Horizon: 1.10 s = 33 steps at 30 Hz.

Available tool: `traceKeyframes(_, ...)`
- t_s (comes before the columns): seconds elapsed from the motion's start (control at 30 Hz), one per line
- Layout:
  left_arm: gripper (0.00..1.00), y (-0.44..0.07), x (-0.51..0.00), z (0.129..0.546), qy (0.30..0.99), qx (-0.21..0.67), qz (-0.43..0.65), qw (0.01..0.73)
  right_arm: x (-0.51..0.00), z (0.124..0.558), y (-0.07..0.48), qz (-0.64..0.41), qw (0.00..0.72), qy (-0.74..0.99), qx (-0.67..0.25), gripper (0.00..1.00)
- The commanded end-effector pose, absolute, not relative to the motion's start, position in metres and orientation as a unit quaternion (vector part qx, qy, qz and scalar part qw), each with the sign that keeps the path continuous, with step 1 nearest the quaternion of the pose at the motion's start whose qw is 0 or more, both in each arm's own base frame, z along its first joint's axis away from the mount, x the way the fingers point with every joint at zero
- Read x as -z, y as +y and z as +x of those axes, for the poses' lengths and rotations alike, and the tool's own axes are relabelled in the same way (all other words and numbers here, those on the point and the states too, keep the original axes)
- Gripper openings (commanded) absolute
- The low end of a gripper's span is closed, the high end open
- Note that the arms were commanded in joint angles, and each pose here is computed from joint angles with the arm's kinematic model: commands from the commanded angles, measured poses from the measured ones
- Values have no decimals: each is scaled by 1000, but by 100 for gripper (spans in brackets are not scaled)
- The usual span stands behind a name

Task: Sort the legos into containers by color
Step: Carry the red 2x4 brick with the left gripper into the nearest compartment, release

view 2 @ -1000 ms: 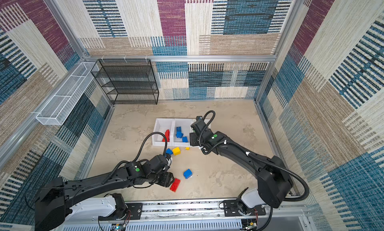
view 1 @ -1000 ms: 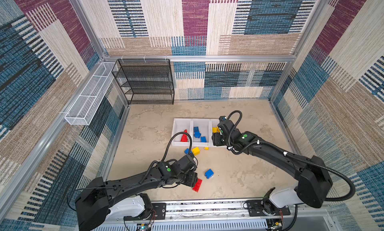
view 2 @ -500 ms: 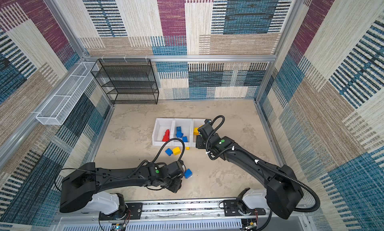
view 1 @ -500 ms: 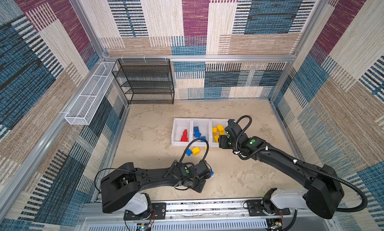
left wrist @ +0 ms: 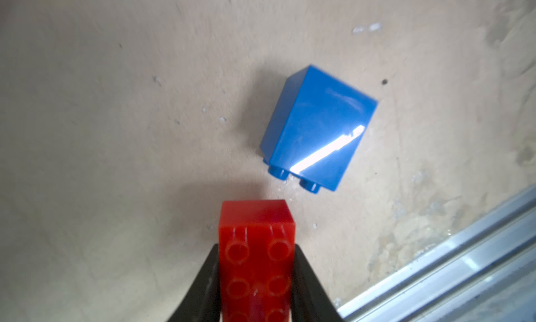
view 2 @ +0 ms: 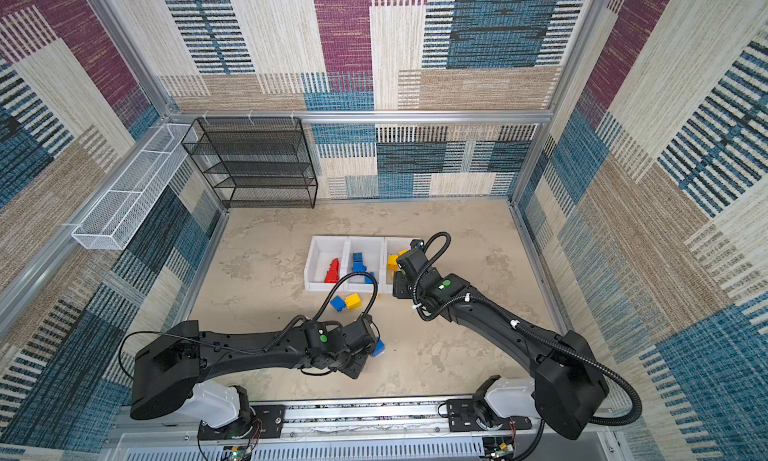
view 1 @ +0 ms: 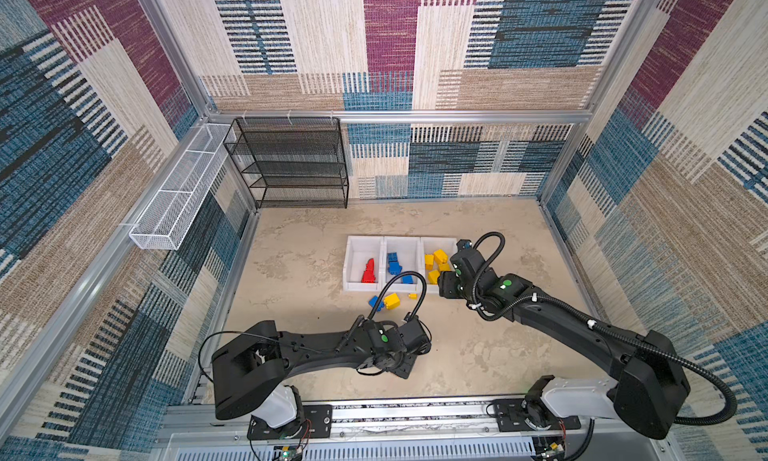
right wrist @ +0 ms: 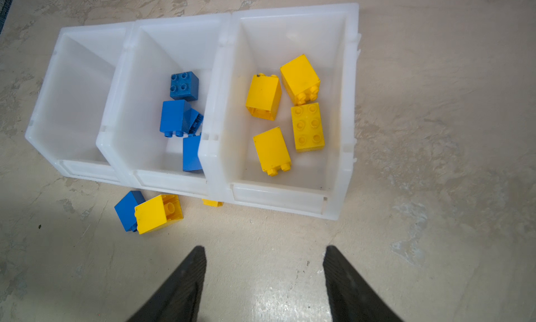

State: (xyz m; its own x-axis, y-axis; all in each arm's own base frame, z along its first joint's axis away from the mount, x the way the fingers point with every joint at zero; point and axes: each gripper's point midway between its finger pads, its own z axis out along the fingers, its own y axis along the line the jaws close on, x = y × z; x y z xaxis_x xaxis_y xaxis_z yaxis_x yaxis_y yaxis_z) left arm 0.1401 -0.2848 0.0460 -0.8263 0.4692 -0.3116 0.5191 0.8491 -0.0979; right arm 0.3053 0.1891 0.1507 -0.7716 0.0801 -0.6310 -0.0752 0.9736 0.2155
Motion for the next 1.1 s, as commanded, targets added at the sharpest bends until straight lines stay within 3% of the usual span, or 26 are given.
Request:
traceKeyframes(0.0, 33, -270, -65, 162, 943, 44, 281, 171, -158, 308, 189, 8, 350, 929, -119, 67)
traceKeyframes(0.33, 33, -206, -140, 287, 943, 45, 178, 279, -164, 306, 188, 12, 357, 926, -127, 66)
traceKeyframes(0.6, 33, -173, -133, 371, 956, 37, 115, 267, -167, 301, 187, 11, 355, 925, -135, 66)
traceKeyframes(0.87, 36, -174, -109, 415, 966, 34, 107, 232, -166, 289, 180, 16, 351, 926, -142, 66)
traceKeyframes(1.07, 48, -173, -107, 423, 969, 32, 95, 227, -165, 285, 177, 15, 348, 926, -142, 70)
